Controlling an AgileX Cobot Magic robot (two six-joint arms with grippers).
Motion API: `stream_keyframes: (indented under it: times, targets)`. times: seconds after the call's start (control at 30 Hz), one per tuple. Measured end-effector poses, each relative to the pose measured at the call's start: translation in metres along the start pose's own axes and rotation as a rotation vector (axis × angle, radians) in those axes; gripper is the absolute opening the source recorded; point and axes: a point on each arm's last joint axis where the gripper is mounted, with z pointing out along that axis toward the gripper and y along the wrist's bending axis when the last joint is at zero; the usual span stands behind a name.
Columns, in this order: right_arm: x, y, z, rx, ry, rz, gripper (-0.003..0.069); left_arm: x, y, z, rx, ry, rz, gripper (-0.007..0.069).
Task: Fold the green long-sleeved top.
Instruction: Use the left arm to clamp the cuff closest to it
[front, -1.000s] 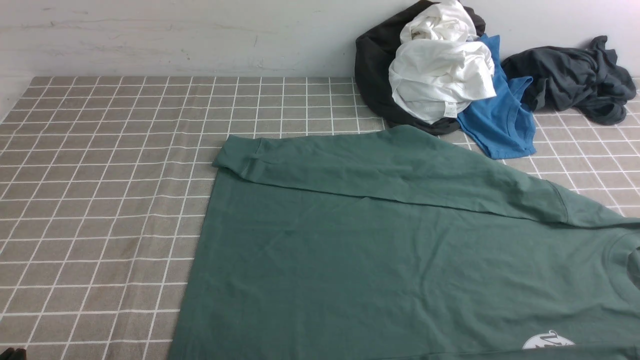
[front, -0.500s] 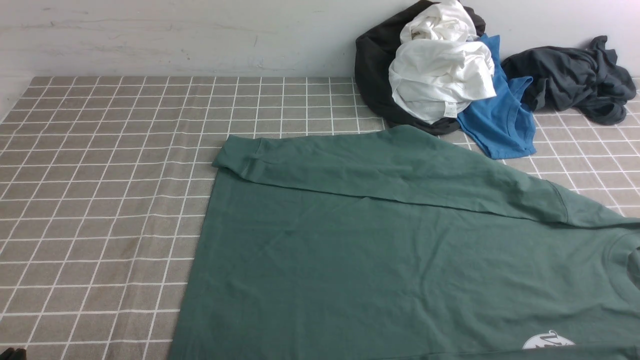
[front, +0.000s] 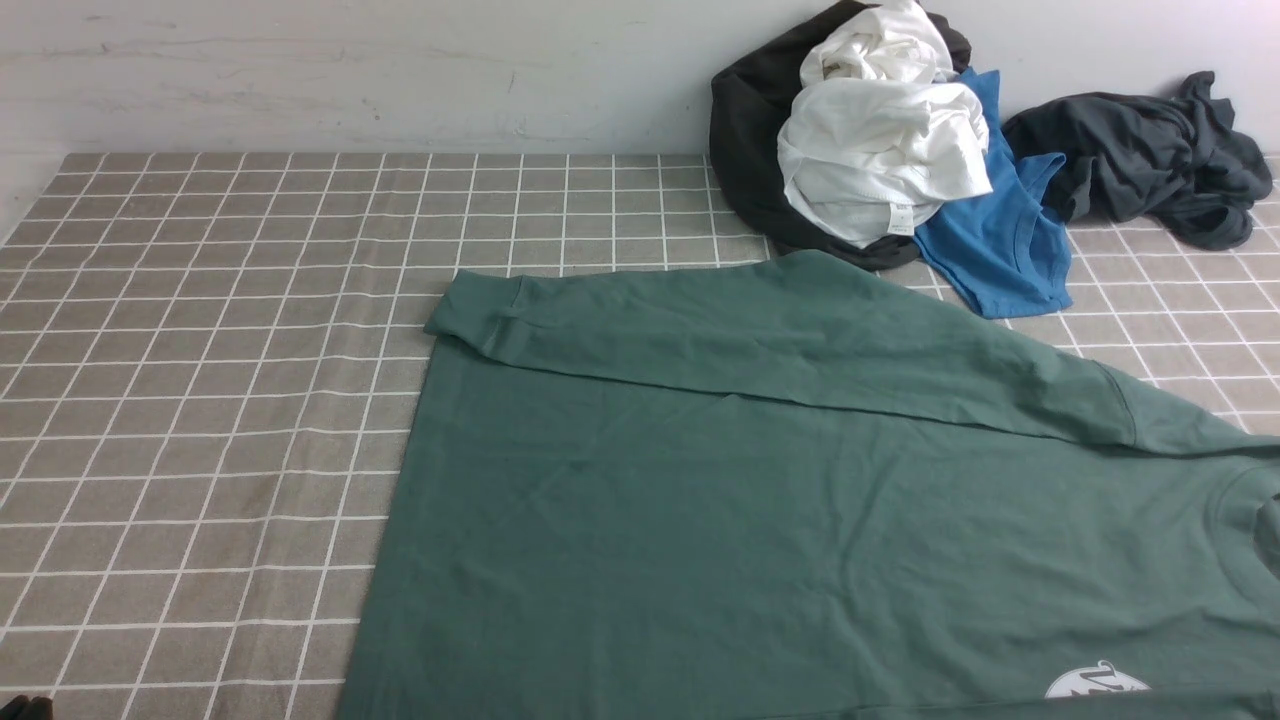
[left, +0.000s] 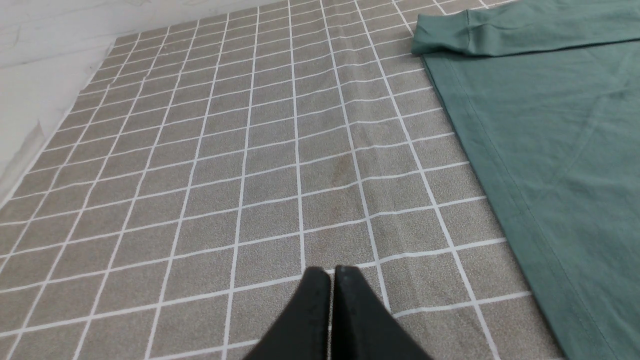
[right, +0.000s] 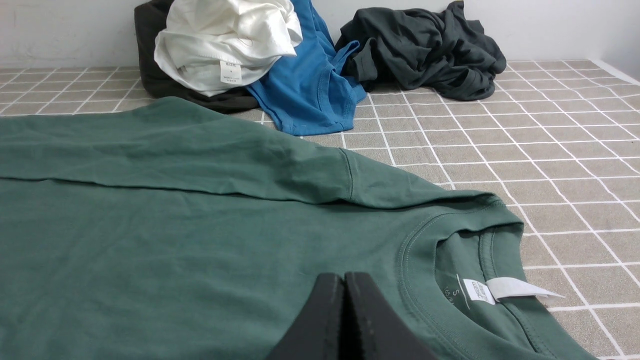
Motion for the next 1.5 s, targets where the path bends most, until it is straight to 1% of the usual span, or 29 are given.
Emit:
stream_keyframes:
  times: [0.6,0.73,0.87,0.93,1.0,1.03,1.07,1.1,1.13,1.17,1.2,1.23,1.27,1.3,1.33,1.43,1.5]
  targets:
    - [0.000,0.000,0.000,0.000,0.000,0.000,-0.0014,0.000,-0.001,0.000,0.007,-0.003,-0.020,-0.0007]
    - [0.000,0.000,0.000,-0.001,0.000,0.002,-0.0014,-0.001,-0.002,0.000,0.026,-0.011,-0.073,-0.0007]
    - [0.000,0.001,0.000,-0.007,0.000,0.025,-0.0014,-0.004,-0.004,0.000,0.049,-0.042,-0.157,-0.0007]
    - [0.000,0.002,0.000,-0.025,0.001,0.097,-0.0014,-0.006,-0.007,0.000,0.083,-0.054,-0.264,-0.0007]
    - [0.000,0.004,0.000,-0.043,0.003,0.181,-0.0014,-0.008,-0.010,-0.001,0.122,-0.066,-0.402,-0.0007]
    - [0.000,0.006,0.000,-0.069,0.005,0.306,-0.0014,-0.011,-0.012,-0.001,0.165,-0.077,-0.555,-0.0007]
    - [-0.001,0.008,0.000,-0.088,0.008,0.402,-0.0014,-0.013,-0.014,-0.002,0.192,-0.083,-0.656,-0.0007]
    - [-0.001,0.009,0.000,-0.098,0.010,0.455,-0.0014,-0.013,-0.014,-0.002,0.198,-0.086,-0.680,-0.0007]
    - [-0.001,0.011,-0.001,-0.119,0.015,0.568,-0.0014,-0.015,-0.016,-0.003,0.231,-0.093,-0.792,-0.0007]
    - [-0.003,0.014,-0.001,-0.158,0.026,0.769,-0.0014,-0.018,-0.017,-0.004,0.273,-0.101,-0.929,-0.0007]
    - [-0.005,0.016,-0.001,-0.190,0.031,0.931,-0.0014,-0.021,-0.018,-0.004,0.299,-0.112,-1.022,-0.0007]
    - [-0.006,0.017,-0.002,-0.206,0.033,1.002,-0.0014,-0.022,-0.017,-0.004,0.306,-0.122,-1.061,-0.0007]
    - [-0.006,0.017,-0.002,-0.209,0.032,1.015,-0.0014,-0.022,-0.017,-0.005,0.308,-0.123,-1.069,-0.0007]
    - [-0.008,0.018,-0.002,-0.226,0.029,1.083,-0.0014,-0.024,-0.016,-0.005,0.312,-0.139,-1.110,-0.0007]
    - [-0.009,0.018,-0.002,-0.232,0.025,1.099,-0.0014,-0.025,-0.015,-0.005,0.311,-0.149,-1.128,-0.0007]
    - [-0.010,0.017,-0.002,-0.229,0.003,1.046,-0.0014,-0.026,-0.014,-0.005,0.310,-0.169,-1.170,-0.0007]
    - [-0.010,0.016,-0.002,-0.224,-0.012,1.009,-0.0014,-0.027,-0.014,-0.005,0.315,-0.170,-1.163,-0.0007]
